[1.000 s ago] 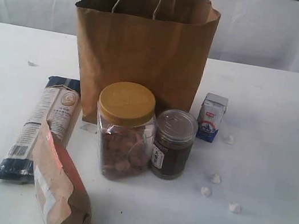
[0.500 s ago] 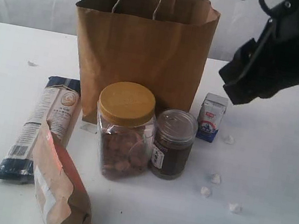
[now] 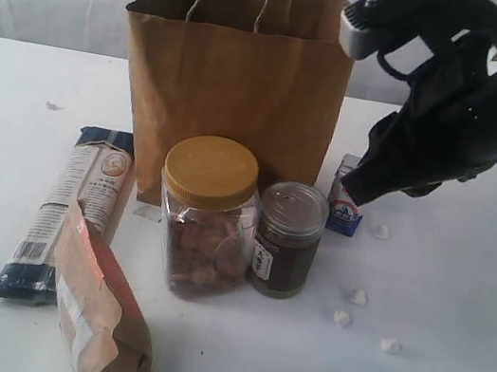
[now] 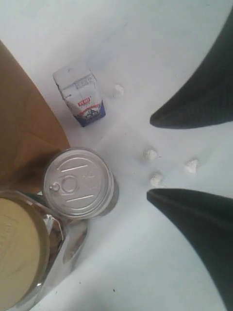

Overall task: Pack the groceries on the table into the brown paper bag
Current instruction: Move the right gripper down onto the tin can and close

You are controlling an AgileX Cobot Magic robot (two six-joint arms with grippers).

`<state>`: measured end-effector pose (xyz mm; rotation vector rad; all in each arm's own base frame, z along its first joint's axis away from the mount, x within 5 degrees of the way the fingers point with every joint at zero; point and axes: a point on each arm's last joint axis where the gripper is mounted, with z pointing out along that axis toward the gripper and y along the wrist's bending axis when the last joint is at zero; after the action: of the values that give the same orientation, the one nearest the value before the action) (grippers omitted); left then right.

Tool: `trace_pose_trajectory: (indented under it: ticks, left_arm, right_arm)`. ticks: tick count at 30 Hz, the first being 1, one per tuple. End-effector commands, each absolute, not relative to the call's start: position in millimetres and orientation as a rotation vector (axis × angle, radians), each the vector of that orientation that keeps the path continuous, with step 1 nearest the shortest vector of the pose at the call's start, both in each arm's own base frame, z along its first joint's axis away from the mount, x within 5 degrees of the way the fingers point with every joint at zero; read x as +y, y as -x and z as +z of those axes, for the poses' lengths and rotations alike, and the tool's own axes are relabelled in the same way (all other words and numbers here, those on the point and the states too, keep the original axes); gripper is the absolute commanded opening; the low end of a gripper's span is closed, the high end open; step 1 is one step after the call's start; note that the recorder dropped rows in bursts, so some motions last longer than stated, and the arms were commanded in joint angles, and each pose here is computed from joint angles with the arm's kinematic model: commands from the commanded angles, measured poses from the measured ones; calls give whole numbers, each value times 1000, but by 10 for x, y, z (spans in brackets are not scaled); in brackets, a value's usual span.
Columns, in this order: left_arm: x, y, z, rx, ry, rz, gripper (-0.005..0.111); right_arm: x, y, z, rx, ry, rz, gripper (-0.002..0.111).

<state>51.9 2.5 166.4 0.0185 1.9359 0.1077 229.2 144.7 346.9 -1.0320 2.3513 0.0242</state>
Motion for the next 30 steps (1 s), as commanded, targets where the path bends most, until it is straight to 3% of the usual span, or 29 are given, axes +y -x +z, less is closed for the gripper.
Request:
trace_pose_trajectory:
  ticks: [1,4,8,11,30]
  left_arm:
    - [21,-517,1665,1932,-18,100,0]
    - [21,-517,1665,1932,-18,100,0]
    - [21,-517,1665,1932,-18,100,0]
    - [21,-517,1665,1932,-18,100,0]
    - [21,-517,1665,1932,-18,100,0]
  right_arm:
    - [1522,-2433,3289,2408,1050,1,38]
    - [1573,-2509,3166,2439,1068,-7,40]
    - [1684,-2643,2975,2459,1068,20,72]
    - [1750,-2739,2838,2460,1079,20,82]
    - [2036,-3042,2207,2508,1051,134,82]
